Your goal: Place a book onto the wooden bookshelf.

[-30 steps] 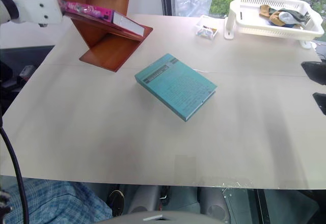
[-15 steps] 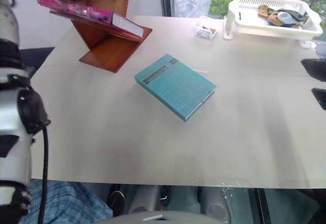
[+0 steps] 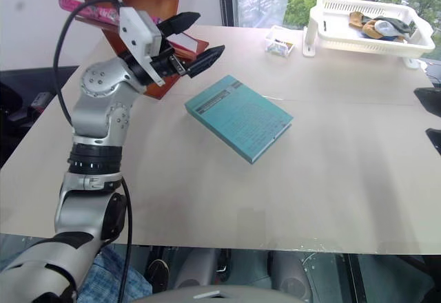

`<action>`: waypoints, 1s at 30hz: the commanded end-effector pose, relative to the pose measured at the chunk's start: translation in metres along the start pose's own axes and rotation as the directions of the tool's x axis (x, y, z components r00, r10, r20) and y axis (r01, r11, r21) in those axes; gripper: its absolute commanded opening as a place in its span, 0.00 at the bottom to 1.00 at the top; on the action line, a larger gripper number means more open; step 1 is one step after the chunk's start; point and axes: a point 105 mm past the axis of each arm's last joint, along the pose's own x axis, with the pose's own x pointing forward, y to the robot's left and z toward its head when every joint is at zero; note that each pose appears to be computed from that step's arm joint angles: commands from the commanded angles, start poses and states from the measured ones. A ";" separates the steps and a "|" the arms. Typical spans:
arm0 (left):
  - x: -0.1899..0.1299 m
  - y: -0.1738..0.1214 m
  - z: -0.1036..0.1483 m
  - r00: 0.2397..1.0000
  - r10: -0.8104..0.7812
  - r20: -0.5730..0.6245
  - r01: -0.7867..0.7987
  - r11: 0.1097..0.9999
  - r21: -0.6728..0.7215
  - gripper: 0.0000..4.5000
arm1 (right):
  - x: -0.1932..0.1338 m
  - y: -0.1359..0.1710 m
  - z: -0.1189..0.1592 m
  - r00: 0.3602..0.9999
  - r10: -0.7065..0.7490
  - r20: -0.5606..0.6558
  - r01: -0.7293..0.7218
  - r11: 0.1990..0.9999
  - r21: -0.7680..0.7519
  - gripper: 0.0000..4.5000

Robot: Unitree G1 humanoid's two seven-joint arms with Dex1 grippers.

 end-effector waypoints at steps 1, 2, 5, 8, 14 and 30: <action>-0.005 0.017 0.008 0.990 0.131 0.055 -0.129 0.990 -0.054 0.96 | -0.001 0.003 0.009 1.000 0.007 -0.005 -0.008 0.999 -0.038 1.00; -0.006 0.020 0.006 0.987 0.154 0.044 -0.152 0.987 -0.055 0.96 | -0.001 0.003 0.009 1.000 0.009 -0.003 -0.009 0.999 -0.038 1.00; -0.011 0.033 0.000 0.975 0.220 0.023 -0.219 0.974 -0.052 0.96 | 0.000 0.003 0.009 1.000 0.014 0.006 -0.014 0.999 -0.035 1.00; -0.018 0.046 -0.006 0.959 0.282 0.003 -0.282 0.957 -0.066 0.96 | -0.001 0.002 0.009 1.000 0.011 0.002 -0.011 0.999 -0.036 1.00; -0.020 0.060 -0.004 0.939 0.343 0.007 -0.342 0.939 -0.043 0.96 | -0.002 0.001 0.009 1.000 0.014 0.003 -0.014 0.999 -0.036 1.00; -0.053 0.003 -0.035 0.989 0.055 -0.134 -0.082 0.977 -0.199 0.96 | -0.030 -0.013 -0.026 0.986 -0.125 -0.109 0.127 0.992 0.012 1.00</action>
